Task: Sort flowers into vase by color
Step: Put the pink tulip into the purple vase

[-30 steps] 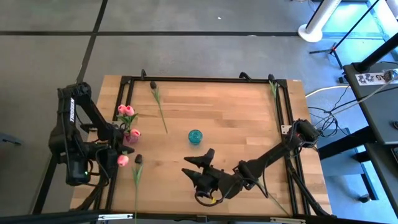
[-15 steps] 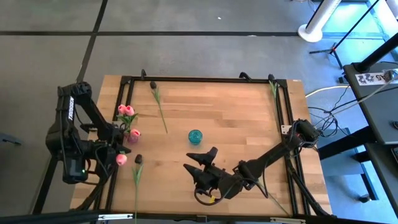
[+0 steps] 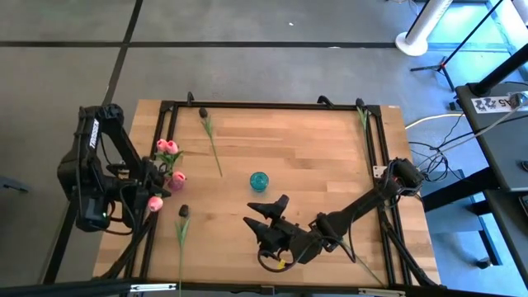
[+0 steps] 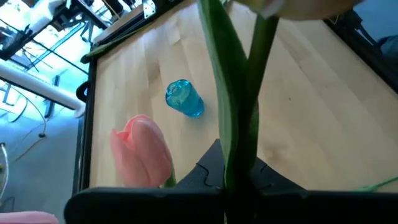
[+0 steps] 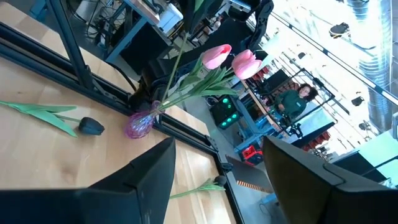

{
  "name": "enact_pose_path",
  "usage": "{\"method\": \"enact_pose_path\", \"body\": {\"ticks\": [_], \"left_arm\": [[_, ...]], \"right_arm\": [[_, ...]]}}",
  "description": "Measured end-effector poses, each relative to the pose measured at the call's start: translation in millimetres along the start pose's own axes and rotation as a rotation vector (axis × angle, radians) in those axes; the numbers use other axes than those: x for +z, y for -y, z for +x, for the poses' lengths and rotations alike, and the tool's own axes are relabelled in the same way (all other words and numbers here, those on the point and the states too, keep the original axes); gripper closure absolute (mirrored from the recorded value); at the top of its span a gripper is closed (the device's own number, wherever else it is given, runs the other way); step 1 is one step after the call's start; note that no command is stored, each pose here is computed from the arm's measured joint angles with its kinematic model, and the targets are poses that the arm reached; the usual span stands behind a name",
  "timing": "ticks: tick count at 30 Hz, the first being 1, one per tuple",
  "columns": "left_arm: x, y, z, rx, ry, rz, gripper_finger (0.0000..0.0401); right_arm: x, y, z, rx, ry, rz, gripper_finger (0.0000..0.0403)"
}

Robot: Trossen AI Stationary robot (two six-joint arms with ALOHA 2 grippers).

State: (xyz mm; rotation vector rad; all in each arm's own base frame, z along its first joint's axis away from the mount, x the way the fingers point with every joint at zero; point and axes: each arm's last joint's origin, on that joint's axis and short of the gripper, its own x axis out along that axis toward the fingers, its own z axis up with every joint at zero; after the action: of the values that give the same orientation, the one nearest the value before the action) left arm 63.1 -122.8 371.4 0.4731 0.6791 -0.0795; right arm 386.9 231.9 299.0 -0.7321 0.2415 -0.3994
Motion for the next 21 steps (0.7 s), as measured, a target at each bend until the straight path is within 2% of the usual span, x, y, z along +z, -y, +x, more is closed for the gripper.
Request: {"method": "enact_pose_path", "body": {"ticks": [8,13,21], "left_arm": [[-1,-4,3,-0.057,-0.081,-0.045,0.0401],[0,-6,5,-0.045,-0.086,-0.014,0.0401],[0,-14,7,-0.008,-0.085,-0.055,0.0401]], "right_arm": [[0,0,0,-0.004,0.000,0.004,0.0162],[0,0,0,-0.008,-0.002,0.006,0.0162],[0,1,0,-0.020,-0.011,0.015,0.0162]]}}
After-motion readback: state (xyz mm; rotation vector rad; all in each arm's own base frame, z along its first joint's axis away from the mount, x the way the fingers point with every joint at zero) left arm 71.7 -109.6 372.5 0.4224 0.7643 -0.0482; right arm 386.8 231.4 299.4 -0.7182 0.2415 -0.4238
